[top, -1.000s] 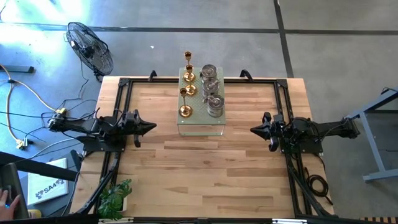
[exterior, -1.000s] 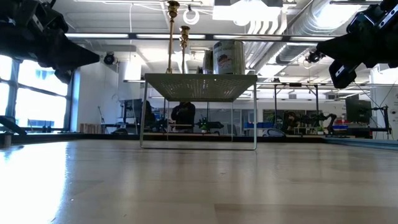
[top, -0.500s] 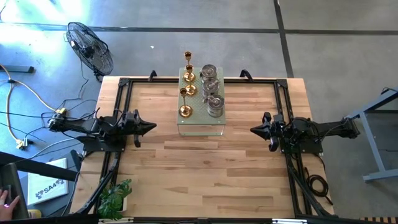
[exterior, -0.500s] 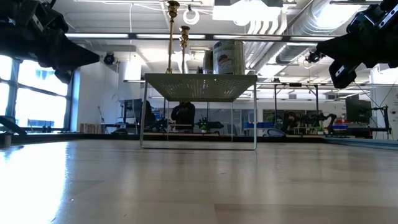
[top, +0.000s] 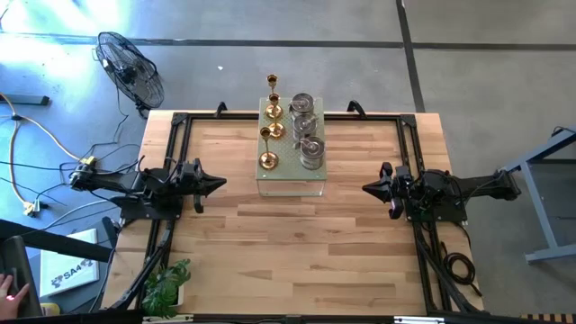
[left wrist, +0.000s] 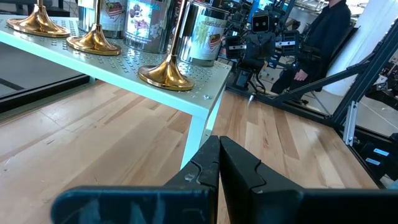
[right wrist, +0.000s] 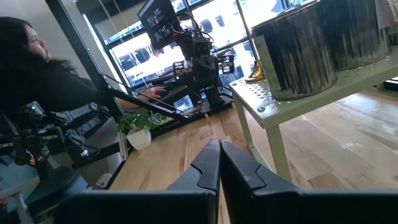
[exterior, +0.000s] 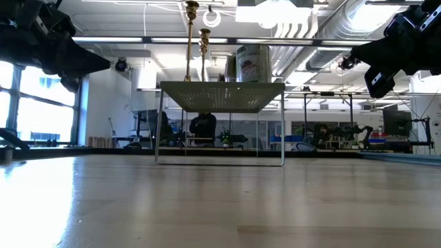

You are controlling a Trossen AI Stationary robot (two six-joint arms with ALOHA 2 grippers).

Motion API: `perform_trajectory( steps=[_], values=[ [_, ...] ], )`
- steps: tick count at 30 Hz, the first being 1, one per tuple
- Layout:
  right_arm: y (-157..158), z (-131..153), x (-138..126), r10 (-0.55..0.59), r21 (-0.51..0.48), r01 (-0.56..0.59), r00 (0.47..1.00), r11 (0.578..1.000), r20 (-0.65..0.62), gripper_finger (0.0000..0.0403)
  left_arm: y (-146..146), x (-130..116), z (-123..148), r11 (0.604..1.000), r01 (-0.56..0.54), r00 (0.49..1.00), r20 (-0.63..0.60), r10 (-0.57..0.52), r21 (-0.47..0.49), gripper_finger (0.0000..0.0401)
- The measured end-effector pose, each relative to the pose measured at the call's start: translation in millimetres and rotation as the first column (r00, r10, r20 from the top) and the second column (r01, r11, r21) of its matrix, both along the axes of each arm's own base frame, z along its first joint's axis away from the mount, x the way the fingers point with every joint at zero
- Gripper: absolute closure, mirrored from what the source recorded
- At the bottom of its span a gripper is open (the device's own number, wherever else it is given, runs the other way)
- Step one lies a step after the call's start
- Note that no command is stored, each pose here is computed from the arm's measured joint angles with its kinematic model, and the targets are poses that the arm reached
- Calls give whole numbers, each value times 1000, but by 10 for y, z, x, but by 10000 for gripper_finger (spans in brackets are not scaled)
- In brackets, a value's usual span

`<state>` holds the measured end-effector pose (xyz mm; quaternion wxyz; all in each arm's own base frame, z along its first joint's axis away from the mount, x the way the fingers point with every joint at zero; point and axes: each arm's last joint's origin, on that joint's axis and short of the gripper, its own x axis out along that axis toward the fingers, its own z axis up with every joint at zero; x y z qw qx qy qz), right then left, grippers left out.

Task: Pick & Place candle stick holders
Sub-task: Return to Home Position

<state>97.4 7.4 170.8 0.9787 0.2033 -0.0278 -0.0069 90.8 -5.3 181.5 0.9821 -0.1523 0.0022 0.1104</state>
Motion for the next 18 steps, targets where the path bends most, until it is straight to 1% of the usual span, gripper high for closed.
perform_trajectory(
  steps=[7, 18],
  values=[
    [0, -1, 0, 0, 0, 0, 1000, 1000, 0, 402, 0, 0, 0, 1000, 0, 1000, 0, 0, 0, 396],
    [0, 0, 0, 0, 0, 0, 1000, 1000, 0, 396, 0, 0, 0, 1000, 0, 1000, 0, 0, 0, 396]
  ],
)
